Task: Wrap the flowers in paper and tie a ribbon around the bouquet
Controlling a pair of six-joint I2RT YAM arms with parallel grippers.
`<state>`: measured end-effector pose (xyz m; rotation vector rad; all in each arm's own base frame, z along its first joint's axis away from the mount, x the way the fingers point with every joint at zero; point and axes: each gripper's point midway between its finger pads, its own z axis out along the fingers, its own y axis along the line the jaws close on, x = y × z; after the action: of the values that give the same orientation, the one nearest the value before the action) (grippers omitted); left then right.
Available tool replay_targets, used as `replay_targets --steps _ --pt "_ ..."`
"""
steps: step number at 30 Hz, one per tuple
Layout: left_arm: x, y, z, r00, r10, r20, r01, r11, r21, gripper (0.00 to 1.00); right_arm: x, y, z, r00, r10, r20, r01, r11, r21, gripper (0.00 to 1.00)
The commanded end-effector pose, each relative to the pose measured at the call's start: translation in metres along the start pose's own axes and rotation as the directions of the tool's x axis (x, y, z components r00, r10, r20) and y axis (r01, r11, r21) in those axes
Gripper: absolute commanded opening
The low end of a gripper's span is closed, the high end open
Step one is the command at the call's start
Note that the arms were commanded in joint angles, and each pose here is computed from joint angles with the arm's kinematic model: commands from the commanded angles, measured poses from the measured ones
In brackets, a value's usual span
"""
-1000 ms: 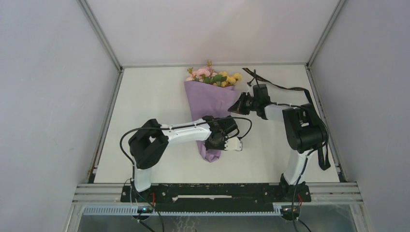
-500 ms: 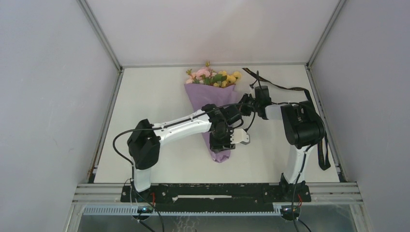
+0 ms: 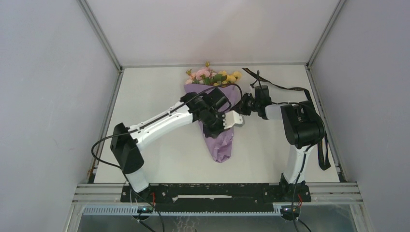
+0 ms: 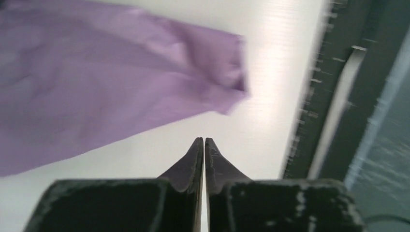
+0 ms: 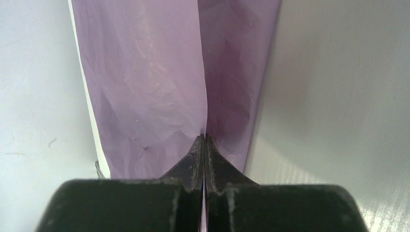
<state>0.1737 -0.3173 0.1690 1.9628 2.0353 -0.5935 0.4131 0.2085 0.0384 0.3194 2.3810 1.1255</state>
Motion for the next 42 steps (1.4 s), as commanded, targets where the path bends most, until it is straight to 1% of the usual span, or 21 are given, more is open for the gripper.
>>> replay_targets --steps 1,5,9,11,14,17,19,21,24,27,29,30,31,33,34,35,37,40,42 --pt "0.008 0.082 0.035 0.995 -0.099 -0.018 0.091 0.956 -0.28 0.04 -0.021 0.015 0.0 0.998 -0.03 0.064 0.032 0.999 -0.034 0.0" --pt "0.002 0.07 0.071 0.998 -0.045 -0.046 0.033 0.973 -0.23 0.03 -0.024 0.015 -0.001 0.997 -0.029 0.076 0.031 0.999 -0.029 0.0" --pt "-0.007 0.049 0.097 0.997 0.028 -0.074 -0.042 0.979 -0.201 0.05 -0.023 0.015 -0.001 0.997 -0.024 0.08 0.026 0.999 -0.027 0.0" --pt "-0.005 0.041 0.113 0.995 0.04 -0.091 -0.055 0.985 -0.164 0.06 -0.023 0.014 -0.001 0.996 -0.021 0.084 0.023 0.999 -0.029 0.0" --pt "-0.001 0.03 0.135 0.993 0.025 -0.113 -0.037 0.993 -0.112 0.07 -0.022 0.014 -0.001 0.996 -0.015 0.086 0.018 0.999 -0.032 0.0" --pt "-0.005 0.011 0.147 0.993 0.049 -0.11 -0.055 0.997 -0.06 0.09 -0.02 0.013 -0.001 0.996 -0.012 0.086 0.014 0.999 -0.03 0.0" --pt "-0.011 -0.001 0.143 0.992 0.073 -0.101 -0.078 0.996 -0.039 0.14 -0.02 0.012 -0.001 0.996 -0.007 0.088 0.01 1.0 -0.029 0.0" --pt "-0.021 -0.009 0.129 0.992 0.085 -0.093 -0.088 0.995 -0.036 0.2 -0.019 0.012 -0.001 0.996 -0.005 0.089 0.007 1.0 -0.028 0.0" --pt "-0.042 -0.025 0.096 0.996 0.068 -0.055 -0.068 0.998 0.0 0.31 -0.019 0.011 -0.001 0.996 -0.004 0.089 0.006 1.0 -0.027 0.0" --pt "-0.055 -0.039 0.061 0.996 0.086 0.008 -0.086 0.996 0.023 0.4 -0.019 0.013 -0.001 0.996 -0.003 0.089 0.006 1.0 -0.03 0.0" --pt "-0.051 -0.037 0.048 0.994 0.112 0.013 -0.112 0.994 -0.008 0.41 -0.018 0.013 -0.001 0.996 -0.006 0.091 0.009 1.0 -0.03 0.0" --pt "-0.046 -0.031 0.047 0.993 0.119 0.002 -0.119 0.992 -0.035 0.4 -0.018 0.013 -0.002 0.996 -0.006 0.091 0.009 1.0 -0.028 0.0" --pt "-0.04 -0.022 0.049 0.993 0.12 -0.012 -0.12 0.99 -0.073 0.36 -0.018 0.013 -0.002 0.996 -0.008 0.092 0.01 1.0 -0.027 0.0" --pt "-0.026 -0.001 0.063 0.995 0.091 -0.048 -0.098 0.983 -0.153 0.22 -0.018 0.013 -0.002 0.996 -0.008 0.092 0.01 1.0 -0.027 0.0" --pt "-0.02 0.007 0.072 0.994 0.08 -0.077 -0.093 0.979 -0.183 0.18 -0.018 0.014 -0.002 0.996 -0.007 0.093 0.01 1.0 -0.027 0.0" --pt "-0.014 0.011 0.082 0.991 0.074 -0.108 -0.093 0.978 -0.186 0.16 -0.018 0.014 -0.002 0.996 -0.007 0.093 0.009 1.0 -0.028 0.0" --pt "-0.01 0.007 0.1 0.988 0.069 -0.14 -0.091 0.984 -0.153 0.15 -0.018 0.014 -0.002 0.995 -0.006 0.096 0.009 1.0 -0.028 0.0" --pt "-0.014 -0.006 0.12 0.989 0.093 -0.114 -0.104 0.99 -0.097 0.15 -0.017 0.013 -0.002 0.995 -0.004 0.097 0.007 1.0 -0.023 0.0" --pt "-0.016 -0.016 0.134 0.986 0.127 -0.108 -0.135 0.988 -0.072 0.16 -0.016 0.011 -0.003 0.995 -0.003 0.099 0.005 1.0 -0.018 0.0"
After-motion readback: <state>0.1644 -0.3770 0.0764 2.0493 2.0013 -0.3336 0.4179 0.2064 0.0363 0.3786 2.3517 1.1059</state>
